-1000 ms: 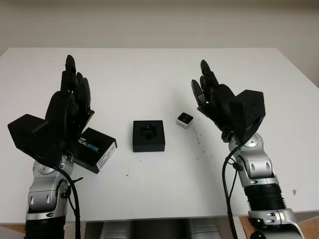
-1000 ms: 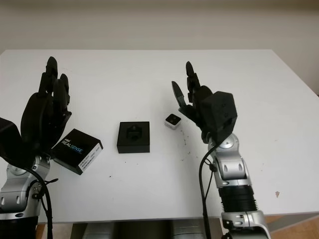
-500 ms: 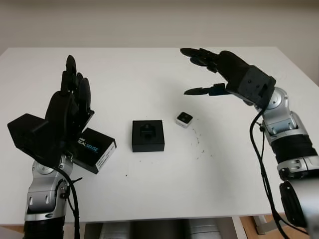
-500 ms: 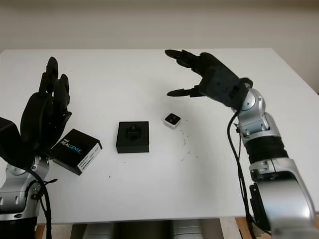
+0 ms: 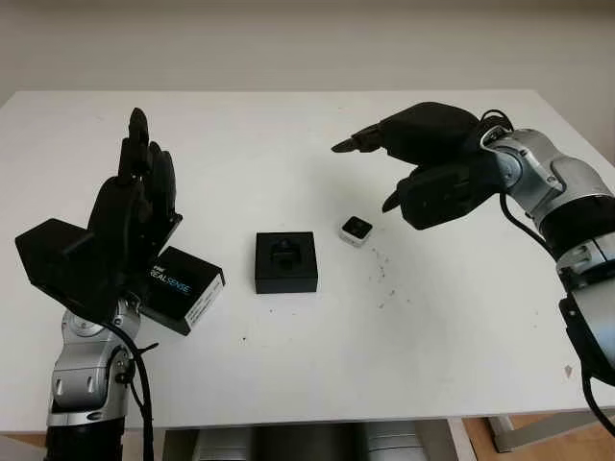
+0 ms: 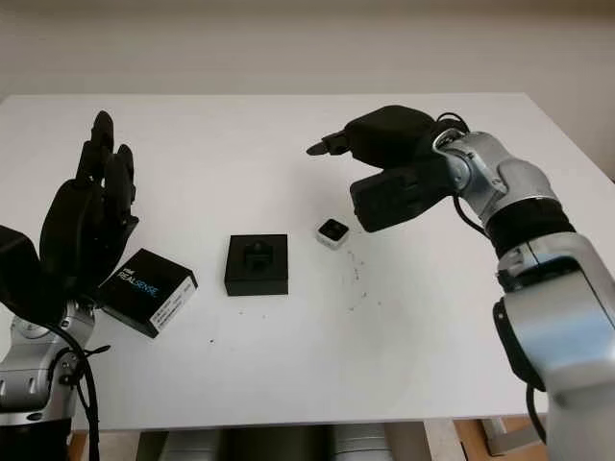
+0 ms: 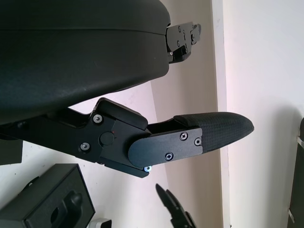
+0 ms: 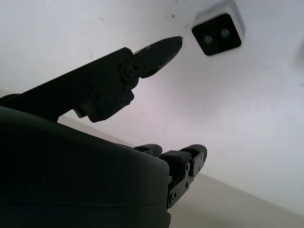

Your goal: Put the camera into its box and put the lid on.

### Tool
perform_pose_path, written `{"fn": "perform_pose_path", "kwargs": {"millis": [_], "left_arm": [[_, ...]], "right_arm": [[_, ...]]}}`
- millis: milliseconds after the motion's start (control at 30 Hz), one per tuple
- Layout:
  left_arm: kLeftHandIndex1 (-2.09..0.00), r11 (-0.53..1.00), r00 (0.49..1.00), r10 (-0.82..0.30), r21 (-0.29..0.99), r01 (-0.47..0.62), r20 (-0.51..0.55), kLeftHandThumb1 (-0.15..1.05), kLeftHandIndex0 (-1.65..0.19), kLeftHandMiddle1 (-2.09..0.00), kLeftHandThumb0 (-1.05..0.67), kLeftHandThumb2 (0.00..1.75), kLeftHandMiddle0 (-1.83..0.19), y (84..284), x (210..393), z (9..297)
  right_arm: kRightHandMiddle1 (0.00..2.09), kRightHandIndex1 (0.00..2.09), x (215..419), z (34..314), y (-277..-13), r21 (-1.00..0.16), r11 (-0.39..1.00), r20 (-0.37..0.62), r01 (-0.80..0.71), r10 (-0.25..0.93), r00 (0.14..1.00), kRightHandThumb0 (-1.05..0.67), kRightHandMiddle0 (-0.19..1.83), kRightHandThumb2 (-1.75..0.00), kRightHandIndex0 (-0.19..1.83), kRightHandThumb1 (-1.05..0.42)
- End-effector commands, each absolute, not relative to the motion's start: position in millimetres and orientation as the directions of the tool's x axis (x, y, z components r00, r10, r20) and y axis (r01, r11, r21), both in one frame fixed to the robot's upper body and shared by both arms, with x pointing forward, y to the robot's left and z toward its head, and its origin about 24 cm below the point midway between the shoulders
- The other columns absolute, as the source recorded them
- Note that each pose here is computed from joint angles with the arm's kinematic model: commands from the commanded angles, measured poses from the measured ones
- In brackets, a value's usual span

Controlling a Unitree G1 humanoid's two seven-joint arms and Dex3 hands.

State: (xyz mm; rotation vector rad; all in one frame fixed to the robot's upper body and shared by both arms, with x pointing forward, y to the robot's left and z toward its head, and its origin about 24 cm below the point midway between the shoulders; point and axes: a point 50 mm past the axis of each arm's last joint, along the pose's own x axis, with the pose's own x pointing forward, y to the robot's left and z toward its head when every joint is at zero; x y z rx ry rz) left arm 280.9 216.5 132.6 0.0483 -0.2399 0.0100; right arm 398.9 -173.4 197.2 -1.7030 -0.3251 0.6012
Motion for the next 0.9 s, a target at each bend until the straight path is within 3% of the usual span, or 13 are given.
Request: {"fn": "perform_pose_path", "kwargs": {"millis": [0, 867], "left_arm": [[0.0, 0.998, 0.972, 0.004, 0.058, -0.018, 0.237, 1.05, 0.19, 0.0, -0.88, 0.64, 0.19, 217.6, 279.8, 133], [0.0, 0.998, 0.973, -0.007, 0.064, -0.008, 0.23, 1.05, 0.19, 0.0, -0.88, 0.64, 0.19, 218.0, 279.1, 134]], "right_arm": [[0.11, 0.11, 400, 210, -174, -0.964, -0.257, -0.195, -0.063, 0.528, 0.827, -0.32, 0.34, -0.06, 0.32, -0.79], [0.08, 0.1, 393, 172, -174, -0.969, -0.224, -0.218, -0.104, 0.581, 0.784, -0.36, 0.46, -0.05, 0.45, -0.81]]}}
